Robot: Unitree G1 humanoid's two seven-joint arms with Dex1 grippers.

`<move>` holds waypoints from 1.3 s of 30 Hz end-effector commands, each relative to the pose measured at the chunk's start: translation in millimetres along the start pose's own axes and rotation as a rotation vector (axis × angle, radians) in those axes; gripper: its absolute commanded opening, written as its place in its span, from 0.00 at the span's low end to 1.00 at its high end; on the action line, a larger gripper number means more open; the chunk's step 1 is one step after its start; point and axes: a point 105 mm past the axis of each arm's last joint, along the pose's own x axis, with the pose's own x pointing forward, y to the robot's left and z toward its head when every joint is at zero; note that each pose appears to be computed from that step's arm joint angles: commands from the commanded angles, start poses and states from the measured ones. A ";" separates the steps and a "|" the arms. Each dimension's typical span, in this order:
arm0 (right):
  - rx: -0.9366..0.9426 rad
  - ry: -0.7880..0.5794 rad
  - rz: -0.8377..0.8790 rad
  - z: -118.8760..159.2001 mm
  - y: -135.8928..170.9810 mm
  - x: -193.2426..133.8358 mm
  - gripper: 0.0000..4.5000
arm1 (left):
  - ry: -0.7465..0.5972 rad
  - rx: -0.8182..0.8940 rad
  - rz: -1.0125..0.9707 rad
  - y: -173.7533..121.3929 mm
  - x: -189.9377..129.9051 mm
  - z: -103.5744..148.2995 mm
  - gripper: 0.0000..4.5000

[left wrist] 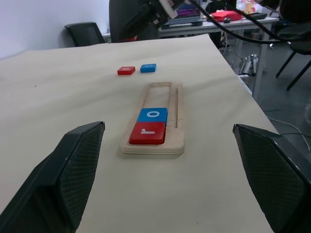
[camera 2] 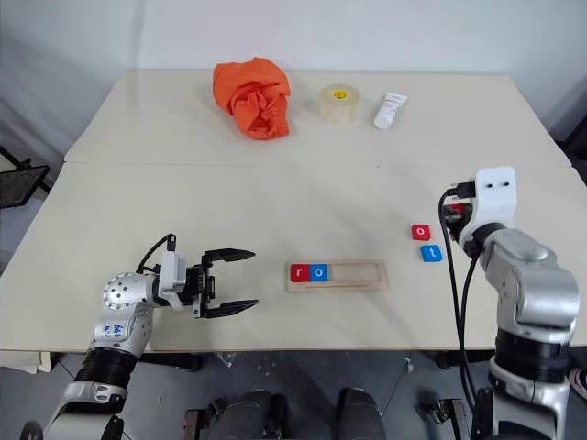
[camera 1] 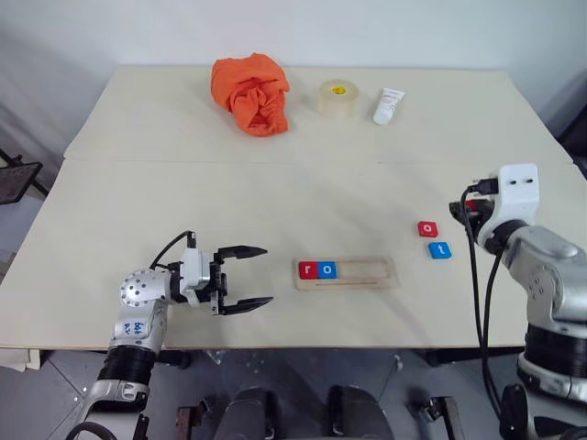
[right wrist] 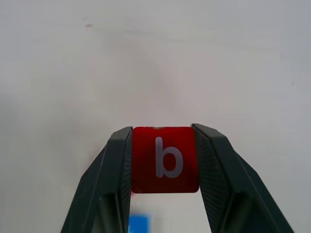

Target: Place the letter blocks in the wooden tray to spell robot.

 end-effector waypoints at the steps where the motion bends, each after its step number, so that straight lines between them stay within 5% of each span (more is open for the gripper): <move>1: 0.028 0.023 0.037 -18.3 32.0 -31.5 0.32 | -0.029 0.022 -0.019 1.9 0.0 6.1 1.00; 18: 0.059 0.089 0.013 -48.9 36.9 -14.2 0.32 | -0.034 0.042 -0.020 0.1 1.4 14.2 1.00; 27: 0.027 0.061 0.038 -45.9 36.7 -21.1 1.00 | -0.033 0.039 -0.007 -4.2 -0.1 17.6 1.00; 39: -0.368 0.096 0.511 -26.0 27.0 -56.4 1.00 | -0.042 0.021 0.000 -9.9 1.0 18.6 1.00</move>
